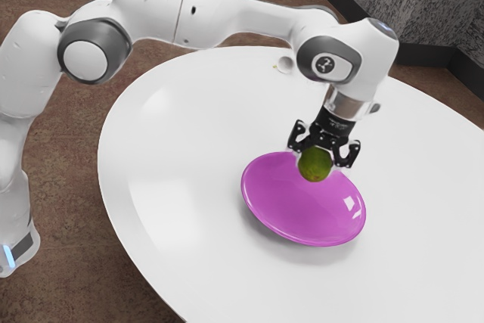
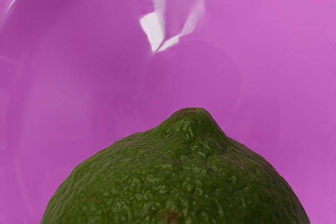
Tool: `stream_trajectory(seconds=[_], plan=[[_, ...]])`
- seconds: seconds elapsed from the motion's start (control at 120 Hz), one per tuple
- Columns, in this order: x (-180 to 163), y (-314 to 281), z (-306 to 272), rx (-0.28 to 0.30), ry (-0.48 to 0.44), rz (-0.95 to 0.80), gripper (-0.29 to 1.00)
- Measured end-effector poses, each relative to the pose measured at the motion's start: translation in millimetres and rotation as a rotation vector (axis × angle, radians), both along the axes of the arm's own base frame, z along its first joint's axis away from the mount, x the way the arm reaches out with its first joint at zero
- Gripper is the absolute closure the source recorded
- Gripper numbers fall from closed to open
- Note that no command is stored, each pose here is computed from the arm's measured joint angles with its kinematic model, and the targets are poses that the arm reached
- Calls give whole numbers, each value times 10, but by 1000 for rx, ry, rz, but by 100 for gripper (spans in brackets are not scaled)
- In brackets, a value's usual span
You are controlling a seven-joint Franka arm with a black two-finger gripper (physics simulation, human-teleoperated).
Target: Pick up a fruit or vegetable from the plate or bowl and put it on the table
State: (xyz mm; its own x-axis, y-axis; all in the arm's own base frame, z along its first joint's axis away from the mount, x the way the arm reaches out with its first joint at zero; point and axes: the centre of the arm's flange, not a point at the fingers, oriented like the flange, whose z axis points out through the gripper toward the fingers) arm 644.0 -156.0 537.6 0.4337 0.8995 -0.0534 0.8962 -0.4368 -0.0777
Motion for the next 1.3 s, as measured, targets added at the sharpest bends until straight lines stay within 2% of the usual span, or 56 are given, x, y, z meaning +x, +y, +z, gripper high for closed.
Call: stream_trajectory(seconds=[0.15, 0.317, 0.508, 0.742, 0.9, 1.083, 1.2, 1.3], plan=[[33, 334, 136, 34, -6, 56, 30], [96, 1040, 227, 88, -7, 175, 26], [89, 1860, 240, 110, 6, 297, 26], [26, 2496, 230, 98, 17, 351, 26], [-56, 2974, 209, 67, 24, 391, 26], [-73, 3103, 172, 32, 28, 370, 26], [-69, 3114, 160, 30, 27, 355, 12], [-59, 3062, 177, 64, 25, 326, 6]])
